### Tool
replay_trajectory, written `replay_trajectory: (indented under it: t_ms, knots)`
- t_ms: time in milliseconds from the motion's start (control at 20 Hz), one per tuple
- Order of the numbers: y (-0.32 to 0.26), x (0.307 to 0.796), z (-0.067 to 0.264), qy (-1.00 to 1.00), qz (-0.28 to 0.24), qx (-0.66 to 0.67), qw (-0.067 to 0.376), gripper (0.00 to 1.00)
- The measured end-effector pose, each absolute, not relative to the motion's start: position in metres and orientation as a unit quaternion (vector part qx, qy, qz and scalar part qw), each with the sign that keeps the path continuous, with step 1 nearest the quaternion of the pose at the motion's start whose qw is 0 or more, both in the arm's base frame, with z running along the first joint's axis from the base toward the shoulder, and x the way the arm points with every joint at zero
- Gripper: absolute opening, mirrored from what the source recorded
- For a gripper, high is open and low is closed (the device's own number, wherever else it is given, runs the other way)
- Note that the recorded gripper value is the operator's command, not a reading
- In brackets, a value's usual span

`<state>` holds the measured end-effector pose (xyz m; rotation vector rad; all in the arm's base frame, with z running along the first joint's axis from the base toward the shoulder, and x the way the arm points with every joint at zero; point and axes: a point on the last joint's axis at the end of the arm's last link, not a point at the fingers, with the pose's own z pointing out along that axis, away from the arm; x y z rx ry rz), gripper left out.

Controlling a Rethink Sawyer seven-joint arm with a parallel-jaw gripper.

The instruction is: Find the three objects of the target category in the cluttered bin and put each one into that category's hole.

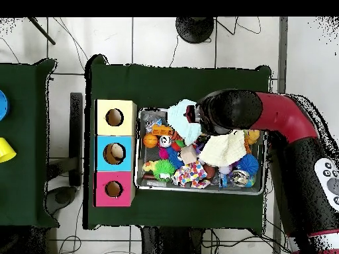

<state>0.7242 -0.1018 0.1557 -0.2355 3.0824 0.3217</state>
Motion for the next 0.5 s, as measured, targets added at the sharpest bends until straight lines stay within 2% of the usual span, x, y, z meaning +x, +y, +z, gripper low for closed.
replay_trajectory:
  t_ms: [500]
  knots:
    - [-0.0980, 0.7257, 0.1568, 0.991, 0.103, -0.081, 0.019, 1.00]
